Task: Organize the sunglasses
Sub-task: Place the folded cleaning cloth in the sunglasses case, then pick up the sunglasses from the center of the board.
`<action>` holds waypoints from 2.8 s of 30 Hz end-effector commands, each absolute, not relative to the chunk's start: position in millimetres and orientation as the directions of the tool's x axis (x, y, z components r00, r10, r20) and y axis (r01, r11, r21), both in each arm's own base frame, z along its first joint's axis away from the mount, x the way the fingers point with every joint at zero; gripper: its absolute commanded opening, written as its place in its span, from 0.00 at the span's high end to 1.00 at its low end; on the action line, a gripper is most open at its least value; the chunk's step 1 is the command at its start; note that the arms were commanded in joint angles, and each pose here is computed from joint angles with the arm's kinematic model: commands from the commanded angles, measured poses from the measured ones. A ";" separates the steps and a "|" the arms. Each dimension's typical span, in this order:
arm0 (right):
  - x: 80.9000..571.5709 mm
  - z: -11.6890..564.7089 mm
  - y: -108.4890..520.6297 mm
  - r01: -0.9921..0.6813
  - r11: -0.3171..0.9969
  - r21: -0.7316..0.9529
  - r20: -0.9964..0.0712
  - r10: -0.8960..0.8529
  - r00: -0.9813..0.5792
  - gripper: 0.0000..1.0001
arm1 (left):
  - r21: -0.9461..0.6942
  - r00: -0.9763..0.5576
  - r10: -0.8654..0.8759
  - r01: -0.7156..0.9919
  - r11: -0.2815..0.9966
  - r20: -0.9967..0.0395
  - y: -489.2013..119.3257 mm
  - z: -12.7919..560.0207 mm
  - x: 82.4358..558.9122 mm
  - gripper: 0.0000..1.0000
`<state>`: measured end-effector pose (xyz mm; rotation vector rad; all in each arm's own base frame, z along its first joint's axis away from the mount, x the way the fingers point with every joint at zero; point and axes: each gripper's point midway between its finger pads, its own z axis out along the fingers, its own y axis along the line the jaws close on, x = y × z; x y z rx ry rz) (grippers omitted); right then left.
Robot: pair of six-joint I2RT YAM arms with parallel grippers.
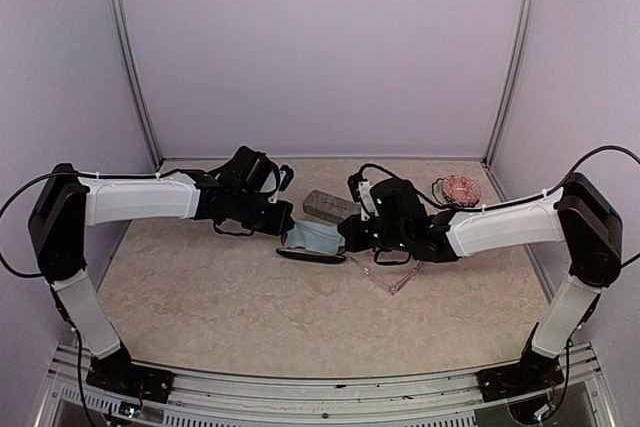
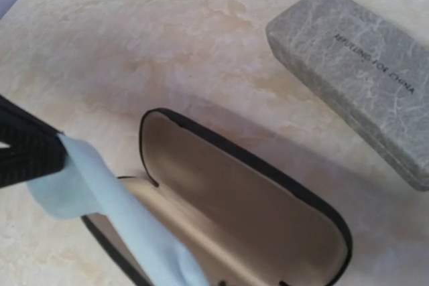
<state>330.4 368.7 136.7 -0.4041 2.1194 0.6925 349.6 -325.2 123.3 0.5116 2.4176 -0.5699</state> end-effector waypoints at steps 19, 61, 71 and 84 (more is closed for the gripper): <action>365.2 97.5 375.8 -0.487 0.790 0.372 -0.768 -0.033 -0.640 1.00 | -0.309 -0.787 0.203 0.445 0.840 -0.582 -327.9 82.1 381.8 1.00; 365.3 118.5 344.0 -0.450 0.802 0.393 -0.780 0.033 -0.624 0.71 | -0.301 -0.752 0.116 0.394 0.869 -0.649 -323.8 114.0 387.6 0.45; 322.5 112.2 293.4 -0.393 0.855 0.340 -0.741 -0.013 -0.671 0.67 | -0.287 -0.680 0.084 0.414 0.864 -0.728 -327.9 165.5 360.6 0.30; 278.0 89.3 211.8 -0.099 0.935 0.340 -0.654 0.160 -0.739 0.52 | -0.356 -0.615 -0.008 0.445 0.822 -0.789 -303.9 223.3 319.8 0.13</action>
